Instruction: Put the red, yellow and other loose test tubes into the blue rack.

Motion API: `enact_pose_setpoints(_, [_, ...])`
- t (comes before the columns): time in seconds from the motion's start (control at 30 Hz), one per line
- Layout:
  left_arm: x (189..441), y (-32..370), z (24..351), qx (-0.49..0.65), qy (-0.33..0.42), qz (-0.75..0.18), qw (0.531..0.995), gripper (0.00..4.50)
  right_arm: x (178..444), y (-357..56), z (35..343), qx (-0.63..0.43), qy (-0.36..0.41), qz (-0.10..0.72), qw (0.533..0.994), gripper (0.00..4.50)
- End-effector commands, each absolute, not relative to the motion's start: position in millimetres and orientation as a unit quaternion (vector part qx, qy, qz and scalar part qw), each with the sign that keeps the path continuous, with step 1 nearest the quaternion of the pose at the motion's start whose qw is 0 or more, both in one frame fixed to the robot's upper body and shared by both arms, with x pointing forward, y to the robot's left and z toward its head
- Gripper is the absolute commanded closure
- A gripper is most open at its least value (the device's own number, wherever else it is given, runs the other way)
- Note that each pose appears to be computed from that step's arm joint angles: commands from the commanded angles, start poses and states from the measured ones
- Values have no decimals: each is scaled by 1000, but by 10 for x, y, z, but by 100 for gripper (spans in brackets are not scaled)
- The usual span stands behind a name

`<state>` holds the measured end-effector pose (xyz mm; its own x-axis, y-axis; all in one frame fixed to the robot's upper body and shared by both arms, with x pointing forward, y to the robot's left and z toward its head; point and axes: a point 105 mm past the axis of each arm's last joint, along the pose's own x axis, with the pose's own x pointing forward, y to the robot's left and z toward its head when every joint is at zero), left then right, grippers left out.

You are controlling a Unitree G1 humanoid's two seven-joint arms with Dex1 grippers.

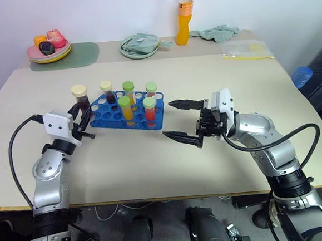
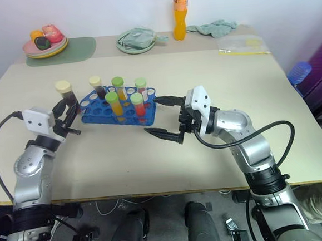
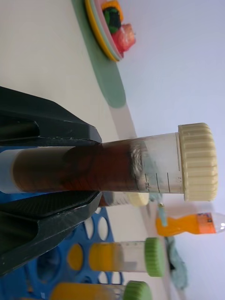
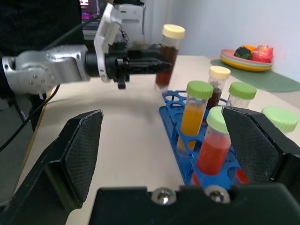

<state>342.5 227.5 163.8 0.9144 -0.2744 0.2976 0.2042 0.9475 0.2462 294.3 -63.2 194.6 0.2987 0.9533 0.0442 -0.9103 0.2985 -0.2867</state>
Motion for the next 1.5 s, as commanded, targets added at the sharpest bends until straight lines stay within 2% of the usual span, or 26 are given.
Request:
enact_pose_setpoints(0.03, [3441,2140,1708,110,-187,-141,966,374,2883,-585,2108,-112,-135,585,792,0])
enact_pose_setpoints(0.43, [3554,2141,1566,103,-178,-137,969,374,2898,-607,2127,-110,-136,576,799,0])
enact_pose_setpoints(0.63, [3601,2058,1435,54,-174,-138,974,374,2899,-603,2141,-107,-139,574,800,0])
enact_pose_setpoints(0.9, [3572,2027,1346,60,-163,-149,973,374,2922,-615,2176,-107,-142,573,800,0])
enact_pose_setpoints(1.13, [3530,2147,1461,61,-178,-132,973,24,2940,-641,2158,-108,-138,575,799,0])
enact_pose_setpoints(1.17, [3493,2172,1512,56,-184,-136,972,4,2940,-637,2147,-109,-136,577,798,0])
enact_pose_setpoints(1.37, [3211,2250,1688,8,-160,-207,965,4,2990,-783,2065,-114,-118,574,802,0])
enact_pose_setpoints(1.5, [2881,2247,1821,15,-111,-311,944,4,2956,-1006,1910,-117,-81,571,808,0])
